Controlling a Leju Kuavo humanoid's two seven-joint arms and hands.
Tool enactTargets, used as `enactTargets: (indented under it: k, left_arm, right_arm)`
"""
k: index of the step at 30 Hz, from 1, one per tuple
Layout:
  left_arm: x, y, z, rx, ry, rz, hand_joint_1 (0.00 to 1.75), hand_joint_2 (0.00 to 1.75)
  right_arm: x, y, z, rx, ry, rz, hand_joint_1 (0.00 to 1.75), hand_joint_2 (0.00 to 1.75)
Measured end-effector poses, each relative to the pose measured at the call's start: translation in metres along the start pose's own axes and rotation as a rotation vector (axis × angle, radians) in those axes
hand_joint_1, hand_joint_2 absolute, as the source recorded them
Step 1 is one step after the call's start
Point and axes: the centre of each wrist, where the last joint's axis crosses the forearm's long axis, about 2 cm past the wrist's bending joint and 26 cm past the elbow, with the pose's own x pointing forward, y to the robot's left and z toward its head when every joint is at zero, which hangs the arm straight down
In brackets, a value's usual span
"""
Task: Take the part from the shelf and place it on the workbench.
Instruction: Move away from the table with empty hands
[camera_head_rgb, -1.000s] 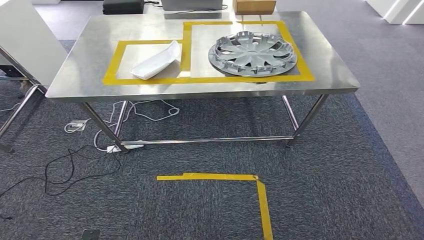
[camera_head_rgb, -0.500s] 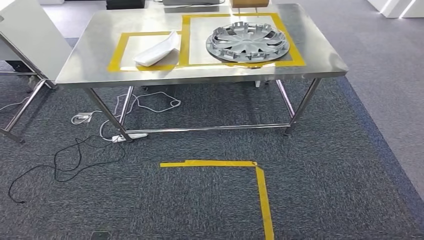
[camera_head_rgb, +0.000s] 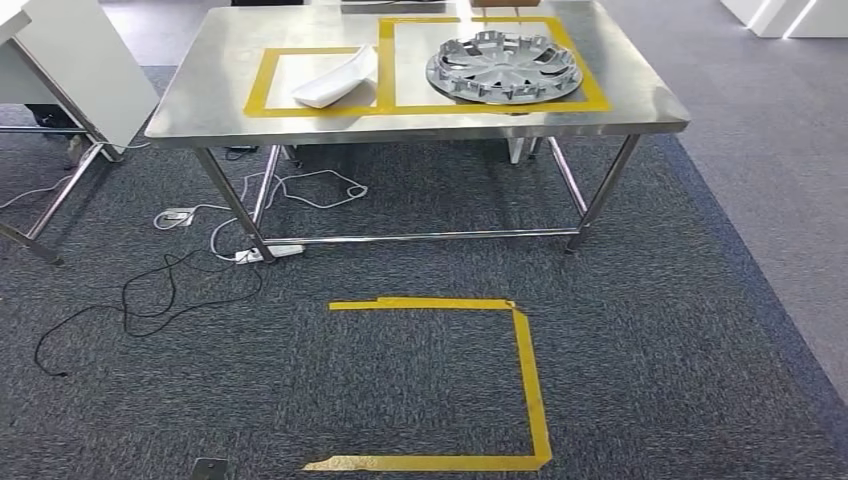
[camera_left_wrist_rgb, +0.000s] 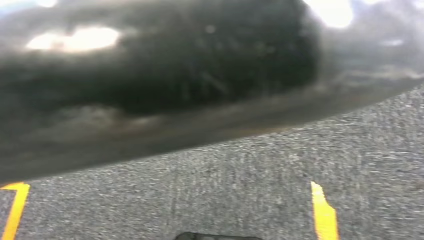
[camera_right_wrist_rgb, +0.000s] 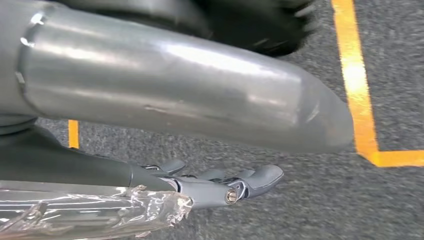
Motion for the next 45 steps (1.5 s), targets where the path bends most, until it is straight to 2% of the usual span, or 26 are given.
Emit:
enactTargets:
  k: [9,19,31,45]
  left_arm:
    - [-0.006,0.001,0.003,-0.021,0.017,-0.004,0.0,0.0]
    - [-0.002,-0.001,0.001,-0.06,-0.018,-0.023,0.0,0.0]
    - [-0.011,0.0,0.005,-0.067,0.0,-0.021,0.0,0.0]
    - [-0.014,-0.004,0.01,-0.099,-0.035,-0.018,0.0,0.0]
  right_arm:
    - [-0.001,0.001,0.0,0.017,-0.001,0.009,0.0,0.0]
    - [0.0,0.003,0.001,0.028,0.003,0.02,0.0,0.0]
    - [-0.002,0.002,0.002,0.029,0.007,0.028,0.0,0.0]
    - [-0.002,0.006,0.003,0.041,-0.005,0.045,0.0,0.0]
